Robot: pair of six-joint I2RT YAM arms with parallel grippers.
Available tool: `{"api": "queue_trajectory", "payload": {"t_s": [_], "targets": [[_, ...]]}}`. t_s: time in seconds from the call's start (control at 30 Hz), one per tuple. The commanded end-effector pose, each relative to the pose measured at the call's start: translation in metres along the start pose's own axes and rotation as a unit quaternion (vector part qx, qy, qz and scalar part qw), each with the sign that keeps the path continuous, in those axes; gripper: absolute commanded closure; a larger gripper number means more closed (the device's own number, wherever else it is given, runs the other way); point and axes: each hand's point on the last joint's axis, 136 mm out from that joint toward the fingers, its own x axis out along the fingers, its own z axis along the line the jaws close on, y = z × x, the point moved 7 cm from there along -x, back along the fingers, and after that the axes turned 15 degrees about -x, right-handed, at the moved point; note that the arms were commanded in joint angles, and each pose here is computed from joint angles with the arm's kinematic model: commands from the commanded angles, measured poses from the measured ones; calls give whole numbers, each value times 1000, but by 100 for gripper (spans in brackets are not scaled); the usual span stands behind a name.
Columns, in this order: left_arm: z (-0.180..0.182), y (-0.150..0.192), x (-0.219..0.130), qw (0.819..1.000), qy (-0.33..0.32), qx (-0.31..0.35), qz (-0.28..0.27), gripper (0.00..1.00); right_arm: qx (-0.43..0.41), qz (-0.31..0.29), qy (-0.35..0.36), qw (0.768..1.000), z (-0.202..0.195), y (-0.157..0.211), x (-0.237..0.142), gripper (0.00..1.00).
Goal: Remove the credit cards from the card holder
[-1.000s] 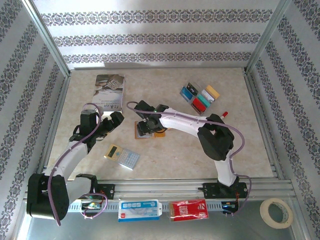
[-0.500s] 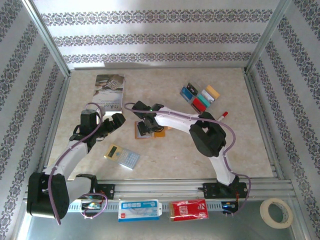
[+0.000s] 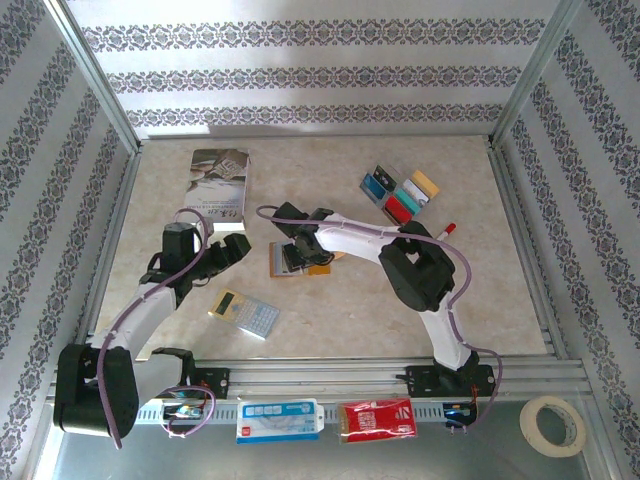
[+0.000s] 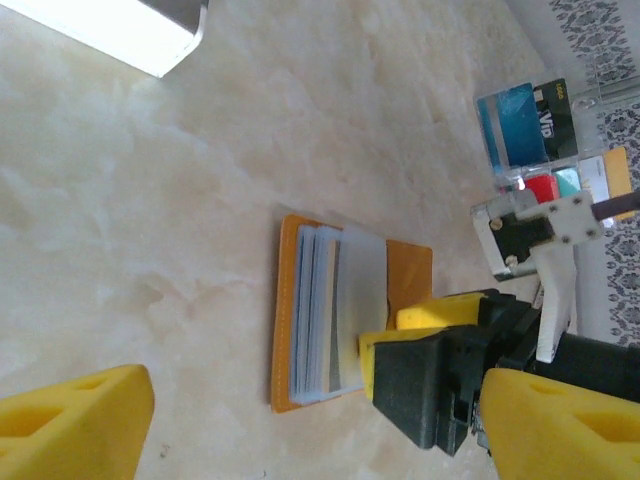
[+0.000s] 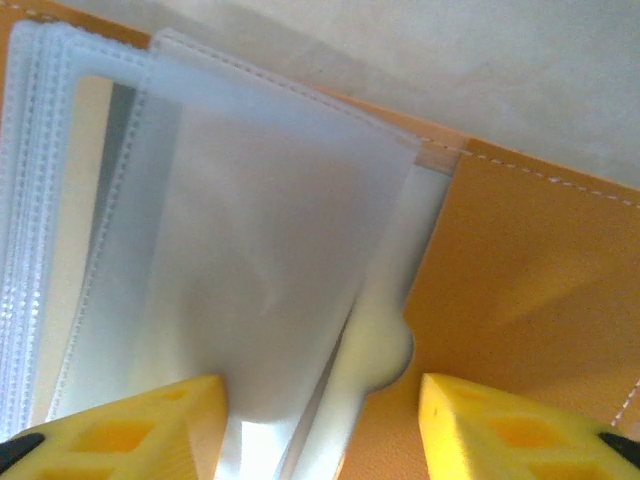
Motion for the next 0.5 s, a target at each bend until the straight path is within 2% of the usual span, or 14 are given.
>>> {"api": "queue_trajectory", "payload": {"t_s": [0.0,0.07,0.27,0.47], "targets": [[8,6,4,1000,3,-18,19,19,11,73,31,997,-19,33,30,49],[8,7,7,999,8,-25,20,27,15,70,23,997,-20,33,30,51],[4,17,20,998,31,-47,32,42,23,57,-15,998,-18,33,31,54],[0,33,39,998,9,-37,56,56,23,50,-31,998,-15,32,31,59]]}}
